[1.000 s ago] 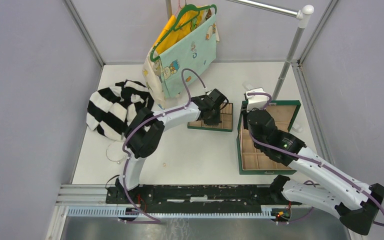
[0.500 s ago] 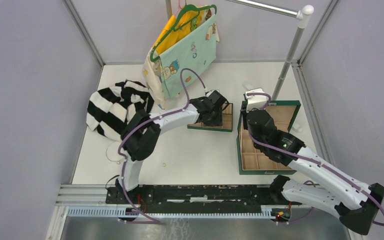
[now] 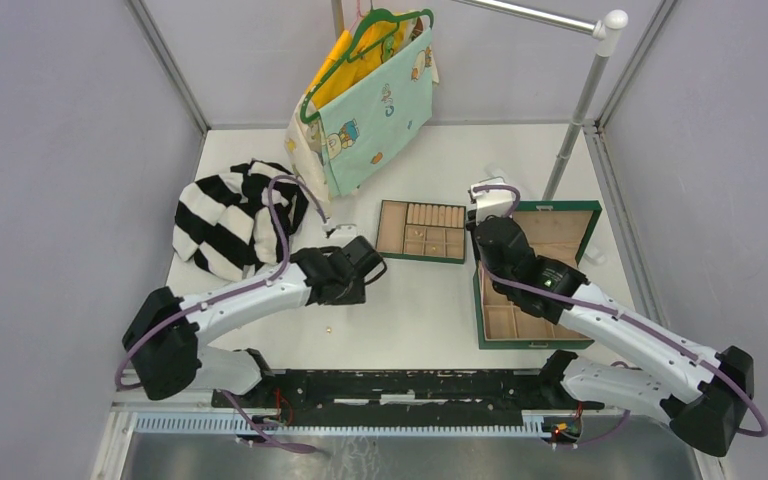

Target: Organize the mixed jewelry

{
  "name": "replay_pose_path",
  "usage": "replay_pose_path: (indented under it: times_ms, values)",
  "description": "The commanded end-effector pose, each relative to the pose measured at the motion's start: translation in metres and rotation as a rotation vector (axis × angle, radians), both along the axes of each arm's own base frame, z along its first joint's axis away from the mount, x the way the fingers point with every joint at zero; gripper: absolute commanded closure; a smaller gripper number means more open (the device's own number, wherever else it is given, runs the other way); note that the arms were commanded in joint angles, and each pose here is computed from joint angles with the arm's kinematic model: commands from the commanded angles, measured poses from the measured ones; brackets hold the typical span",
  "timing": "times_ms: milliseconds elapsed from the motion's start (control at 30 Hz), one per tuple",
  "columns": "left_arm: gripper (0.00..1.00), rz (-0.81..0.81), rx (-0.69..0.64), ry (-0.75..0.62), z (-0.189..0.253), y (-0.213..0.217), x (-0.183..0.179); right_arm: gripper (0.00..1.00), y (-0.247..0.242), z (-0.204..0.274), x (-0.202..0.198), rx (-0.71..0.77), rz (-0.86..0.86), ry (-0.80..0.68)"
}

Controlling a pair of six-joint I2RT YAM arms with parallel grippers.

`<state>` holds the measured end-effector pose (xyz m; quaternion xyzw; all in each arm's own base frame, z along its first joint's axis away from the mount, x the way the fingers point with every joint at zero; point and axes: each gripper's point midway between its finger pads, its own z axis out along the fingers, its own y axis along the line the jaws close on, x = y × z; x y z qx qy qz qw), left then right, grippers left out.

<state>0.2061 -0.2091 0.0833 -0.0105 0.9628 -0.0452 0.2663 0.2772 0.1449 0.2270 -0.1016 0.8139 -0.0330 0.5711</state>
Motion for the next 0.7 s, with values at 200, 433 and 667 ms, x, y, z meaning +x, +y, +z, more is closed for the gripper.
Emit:
replay_pose_path:
  times_ms: [200, 433, 667]
  values:
    - [0.52, 0.271, 0.156, 0.075, -0.026, 0.088, -0.051, 0.69, 0.027, 0.005, 0.011, 0.061, 0.064, -0.02]
    - [0.55, 0.235, 0.115, 0.146, -0.055, 0.08, -0.064, 0.69, 0.031, 0.003, 0.011, 0.065, 0.077, -0.012]
    - [0.58, 0.202, 0.064, 0.118, -0.054, 0.068, -0.056, 0.69, 0.037, 0.004, 0.012, 0.078, 0.095, -0.008]
